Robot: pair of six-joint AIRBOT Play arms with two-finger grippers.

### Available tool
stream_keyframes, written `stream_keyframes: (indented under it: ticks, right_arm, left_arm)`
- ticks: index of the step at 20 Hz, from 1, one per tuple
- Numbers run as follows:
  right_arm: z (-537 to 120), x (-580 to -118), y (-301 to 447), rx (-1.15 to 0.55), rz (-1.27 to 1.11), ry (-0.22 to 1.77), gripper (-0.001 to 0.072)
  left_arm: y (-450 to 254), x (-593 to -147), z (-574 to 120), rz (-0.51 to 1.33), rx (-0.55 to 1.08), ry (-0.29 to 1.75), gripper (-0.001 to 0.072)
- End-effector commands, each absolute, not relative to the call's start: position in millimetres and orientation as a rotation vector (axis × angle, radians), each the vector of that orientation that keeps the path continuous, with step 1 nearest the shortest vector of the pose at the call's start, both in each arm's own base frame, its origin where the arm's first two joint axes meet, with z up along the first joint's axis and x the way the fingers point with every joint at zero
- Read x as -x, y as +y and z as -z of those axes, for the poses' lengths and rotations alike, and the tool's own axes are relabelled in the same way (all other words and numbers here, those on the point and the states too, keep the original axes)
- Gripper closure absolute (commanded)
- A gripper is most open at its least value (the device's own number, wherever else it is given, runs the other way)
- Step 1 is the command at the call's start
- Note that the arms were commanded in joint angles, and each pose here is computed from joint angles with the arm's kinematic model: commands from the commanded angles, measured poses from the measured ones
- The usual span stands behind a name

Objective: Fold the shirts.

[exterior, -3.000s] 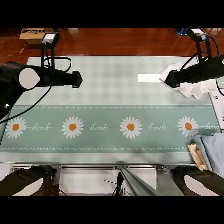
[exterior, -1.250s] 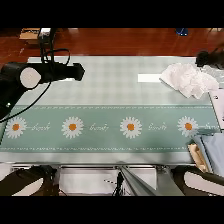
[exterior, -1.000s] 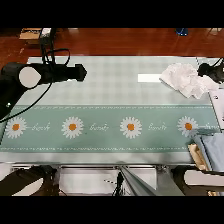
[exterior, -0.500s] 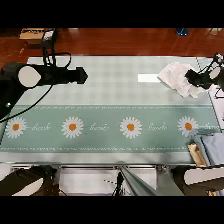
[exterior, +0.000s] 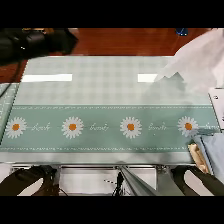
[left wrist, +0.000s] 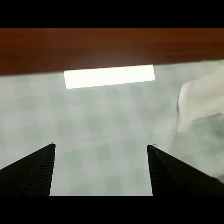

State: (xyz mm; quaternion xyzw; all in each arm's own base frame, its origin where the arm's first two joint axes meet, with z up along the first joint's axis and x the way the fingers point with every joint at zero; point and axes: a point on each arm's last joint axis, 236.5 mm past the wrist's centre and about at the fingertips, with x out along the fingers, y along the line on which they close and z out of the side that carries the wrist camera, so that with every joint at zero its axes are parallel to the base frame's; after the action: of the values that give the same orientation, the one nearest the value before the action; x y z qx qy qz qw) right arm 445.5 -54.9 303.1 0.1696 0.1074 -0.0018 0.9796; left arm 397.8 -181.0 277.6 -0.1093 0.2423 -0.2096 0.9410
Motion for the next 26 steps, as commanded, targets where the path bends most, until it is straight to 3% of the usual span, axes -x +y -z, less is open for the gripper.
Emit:
stream_keyframes:
  ticks: [1, 3, 6, 8, 9, 12, 15, 22, 23, 24, 26]
  right_arm:
    - [-428, -338, 6, -0.331, -0.174, -0.080, 0.0691]
    - [-452, -292, 33, -0.318, -0.247, -0.130, 0.0691]
    - [-433, -267, 63, -0.301, -0.335, -0.023, 0.0691]
    - [-394, -271, 79, -0.295, -0.397, 0.148, 0.0691]
    - [-373, -277, 83, -0.297, -0.422, 0.239, 0.0691]
    - [-324, -310, 99, -0.323, -0.499, 0.428, 0.0691]
    - [-261, -336, 166, -0.307, -0.674, 0.653, 0.0691]
    - [-103, -331, 357, -0.122, -0.914, 0.951, 0.0683]
    - [-88, -330, 371, -0.115, -0.920, 0.962, 0.0428]
    - [-79, -332, 377, -0.113, -0.918, 0.967, 0.0091]
    - [-78, -339, 365, -0.105, -0.894, 0.970, 0.0107]
  left_arm:
    - [-168, -353, -347, 0.465, 0.195, 0.378, -0.0004]
    - [-160, -323, -351, 0.475, 0.176, 0.402, -0.0003]
    - [-146, -285, -321, 0.462, 0.110, 0.566, 0.0015]
    - [-134, -266, -289, 0.435, 0.055, 0.721, 0.0160]
    - [-132, -260, -276, 0.429, 0.040, 0.778, 0.0172]
    - [-130, -255, -249, 0.421, 0.026, 0.865, 0.0171]
    - [-132, -253, -222, 0.420, 0.025, 0.939, 0.0171]
    - [-129, -235, -208, 0.426, 0.011, 1.017, 0.0170]
    - [-129, -235, -208, 0.426, 0.012, 1.016, 0.0170]
    - [-129, -236, -207, 0.426, 0.011, 1.019, 0.0166]
    - [-128, -237, -196, 0.418, 0.008, 1.043, 0.0166]
